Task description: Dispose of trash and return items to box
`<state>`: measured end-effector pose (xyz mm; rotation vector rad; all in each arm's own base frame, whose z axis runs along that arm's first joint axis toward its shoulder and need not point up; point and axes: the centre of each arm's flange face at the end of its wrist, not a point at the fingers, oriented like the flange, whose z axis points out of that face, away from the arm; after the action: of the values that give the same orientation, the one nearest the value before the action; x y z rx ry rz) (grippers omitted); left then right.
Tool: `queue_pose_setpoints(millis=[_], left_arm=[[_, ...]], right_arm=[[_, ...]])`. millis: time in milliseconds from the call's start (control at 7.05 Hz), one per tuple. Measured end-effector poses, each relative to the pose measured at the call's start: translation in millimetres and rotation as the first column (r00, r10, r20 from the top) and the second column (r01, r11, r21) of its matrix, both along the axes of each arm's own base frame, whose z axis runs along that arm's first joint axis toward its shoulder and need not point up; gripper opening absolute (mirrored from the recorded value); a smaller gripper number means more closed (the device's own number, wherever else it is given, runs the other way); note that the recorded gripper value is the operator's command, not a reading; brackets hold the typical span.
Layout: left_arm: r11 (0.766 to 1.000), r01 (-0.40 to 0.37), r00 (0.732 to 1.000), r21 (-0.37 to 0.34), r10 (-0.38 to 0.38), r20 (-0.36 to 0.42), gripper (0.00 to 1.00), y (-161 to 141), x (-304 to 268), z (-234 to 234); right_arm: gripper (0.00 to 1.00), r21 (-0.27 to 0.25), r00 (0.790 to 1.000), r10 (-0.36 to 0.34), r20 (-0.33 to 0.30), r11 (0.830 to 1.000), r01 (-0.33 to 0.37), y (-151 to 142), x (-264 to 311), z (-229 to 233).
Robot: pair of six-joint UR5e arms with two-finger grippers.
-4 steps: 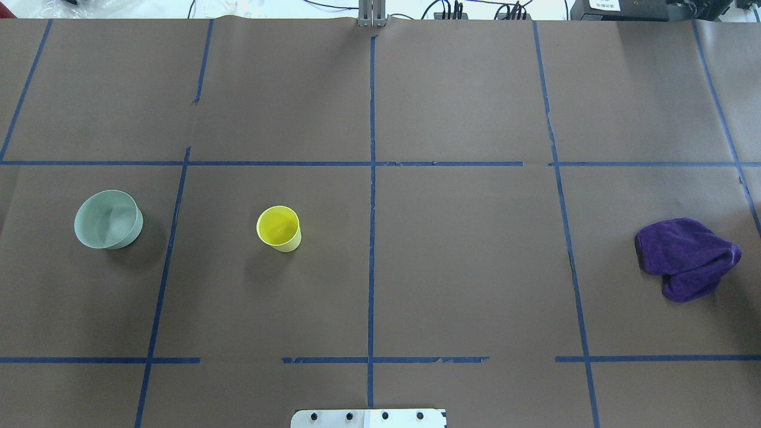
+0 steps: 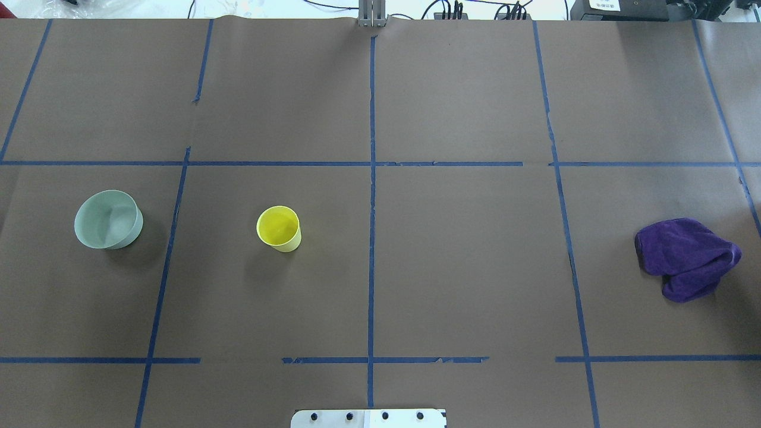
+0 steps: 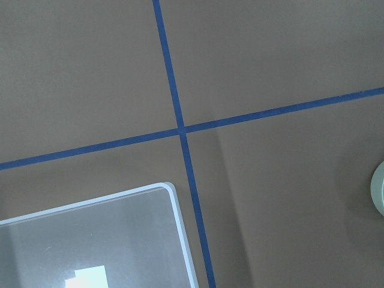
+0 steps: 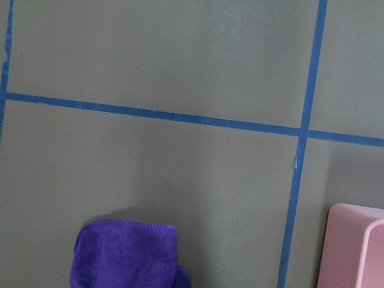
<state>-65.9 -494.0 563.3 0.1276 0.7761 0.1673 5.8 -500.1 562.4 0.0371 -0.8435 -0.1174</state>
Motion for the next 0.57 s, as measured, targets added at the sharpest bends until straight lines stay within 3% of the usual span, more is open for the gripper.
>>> queue_pose_setpoints(millis=[568], left_arm=[[1.000,0.004,1.000,0.022,-0.003,-0.014,1.00,-3.1,1.4,-13.1]], right_arm=[[1.00,0.010,1.000,-0.001,0.011,1.000,0.001,-1.9,-1.3,-5.1]])
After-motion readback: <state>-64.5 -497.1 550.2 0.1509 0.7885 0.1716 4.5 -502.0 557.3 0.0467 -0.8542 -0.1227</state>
